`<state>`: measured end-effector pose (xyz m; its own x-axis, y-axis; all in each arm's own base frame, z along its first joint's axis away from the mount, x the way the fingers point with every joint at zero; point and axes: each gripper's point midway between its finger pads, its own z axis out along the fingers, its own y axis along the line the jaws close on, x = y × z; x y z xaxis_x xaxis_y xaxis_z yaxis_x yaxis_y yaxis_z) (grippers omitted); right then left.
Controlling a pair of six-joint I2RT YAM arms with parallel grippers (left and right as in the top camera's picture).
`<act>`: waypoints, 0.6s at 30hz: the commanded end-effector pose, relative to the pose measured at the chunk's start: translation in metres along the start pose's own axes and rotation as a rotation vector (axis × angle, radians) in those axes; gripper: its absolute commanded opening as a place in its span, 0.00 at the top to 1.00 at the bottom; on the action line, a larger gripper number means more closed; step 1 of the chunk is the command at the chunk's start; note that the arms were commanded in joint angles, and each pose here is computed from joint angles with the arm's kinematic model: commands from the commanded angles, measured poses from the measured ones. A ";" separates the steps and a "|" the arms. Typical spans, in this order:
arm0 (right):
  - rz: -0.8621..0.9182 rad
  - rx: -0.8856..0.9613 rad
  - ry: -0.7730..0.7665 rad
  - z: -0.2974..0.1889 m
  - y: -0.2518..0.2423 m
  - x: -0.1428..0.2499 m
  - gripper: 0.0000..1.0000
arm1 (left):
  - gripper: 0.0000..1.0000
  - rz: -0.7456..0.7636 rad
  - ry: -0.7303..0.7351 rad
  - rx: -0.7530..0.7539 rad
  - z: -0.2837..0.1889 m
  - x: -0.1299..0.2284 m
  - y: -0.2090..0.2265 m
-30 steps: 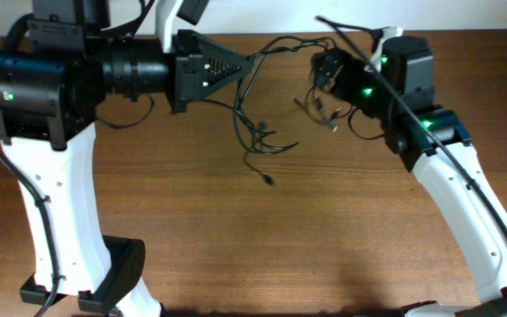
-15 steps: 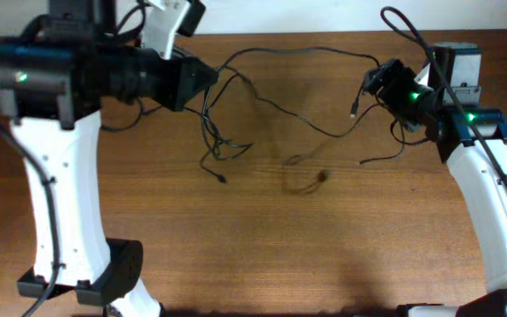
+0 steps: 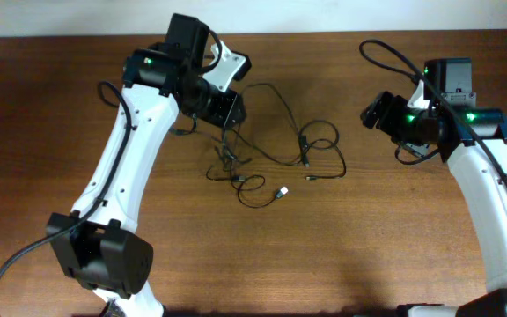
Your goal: Untangle cables
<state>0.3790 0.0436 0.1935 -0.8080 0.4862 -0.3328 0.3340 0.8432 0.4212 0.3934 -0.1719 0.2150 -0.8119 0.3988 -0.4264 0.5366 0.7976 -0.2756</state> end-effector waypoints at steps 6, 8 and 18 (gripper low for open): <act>-0.028 0.028 -0.013 -0.001 -0.006 -0.004 0.09 | 0.05 0.045 0.005 -0.010 0.007 0.002 -0.004; -0.027 0.031 -0.008 -0.001 -0.007 -0.003 0.09 | 0.07 0.075 -0.004 -0.030 0.007 -0.001 -0.001; -0.050 0.036 0.001 -0.001 -0.008 -0.001 0.08 | 0.17 -0.189 0.158 -0.375 0.061 0.024 0.087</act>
<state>0.3748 0.0405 0.1904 -0.8251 0.4511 -0.3402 0.3145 0.8669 0.3867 0.4273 -0.1532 0.1731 -0.8158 0.4286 -0.3882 0.4947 0.8649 -0.0847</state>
